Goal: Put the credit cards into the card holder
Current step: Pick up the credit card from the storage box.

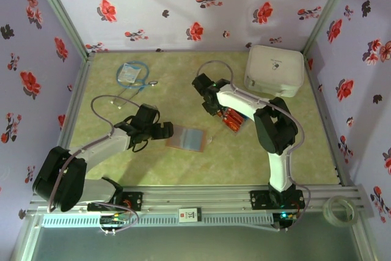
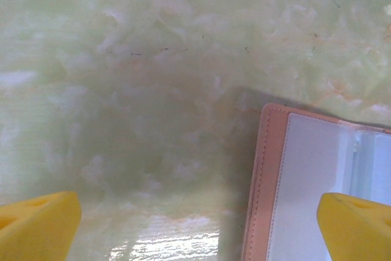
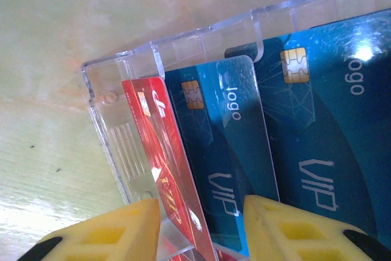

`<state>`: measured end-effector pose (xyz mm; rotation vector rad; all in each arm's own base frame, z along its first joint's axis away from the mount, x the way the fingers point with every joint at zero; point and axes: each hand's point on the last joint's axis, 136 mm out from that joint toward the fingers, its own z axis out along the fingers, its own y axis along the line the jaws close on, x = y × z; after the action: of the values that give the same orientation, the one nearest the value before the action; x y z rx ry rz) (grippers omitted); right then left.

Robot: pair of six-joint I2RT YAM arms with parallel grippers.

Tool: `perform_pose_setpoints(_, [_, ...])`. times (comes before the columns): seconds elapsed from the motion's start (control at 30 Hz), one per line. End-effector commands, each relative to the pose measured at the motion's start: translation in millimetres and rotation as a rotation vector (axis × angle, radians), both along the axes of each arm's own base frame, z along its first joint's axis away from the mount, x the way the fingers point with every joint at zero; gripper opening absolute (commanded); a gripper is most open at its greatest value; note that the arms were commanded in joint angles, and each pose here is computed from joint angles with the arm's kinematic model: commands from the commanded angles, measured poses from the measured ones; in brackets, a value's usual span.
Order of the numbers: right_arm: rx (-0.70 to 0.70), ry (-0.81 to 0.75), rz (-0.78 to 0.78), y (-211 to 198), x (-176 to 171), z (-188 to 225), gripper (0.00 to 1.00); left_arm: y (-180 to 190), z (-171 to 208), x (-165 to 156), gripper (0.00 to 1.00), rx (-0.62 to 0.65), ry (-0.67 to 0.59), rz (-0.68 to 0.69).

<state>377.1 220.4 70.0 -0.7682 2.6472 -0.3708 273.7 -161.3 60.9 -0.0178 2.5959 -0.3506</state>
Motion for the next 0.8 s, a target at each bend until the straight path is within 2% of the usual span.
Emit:
perform_pose_setpoints(0.0, [0.028, 0.029, -0.004, 4.9, -2.6, 1.7, 0.41, 1.5, -4.2, -1.2, 1.0, -0.013, 0.009, 0.012])
perform_pose_setpoints(0.2, [0.08, 0.037, 0.011, 17.1, -10.0, 11.5, 0.4, 0.8, -6.5, -1.8, 1.0, -0.021, 0.013, 0.013])
perform_pose_setpoints(0.57, [0.057, 0.051, 0.011, 16.4, -10.9, 0.9, 0.39, 1.5, -8.4, -3.4, 1.0, -0.023, 0.016, 0.013])
perform_pose_setpoints(0.77, [0.051, 0.053, 0.01, 14.7, -9.3, -1.9, 0.33, 1.8, -10.5, -4.0, 1.0, -0.022, 0.018, 0.014])
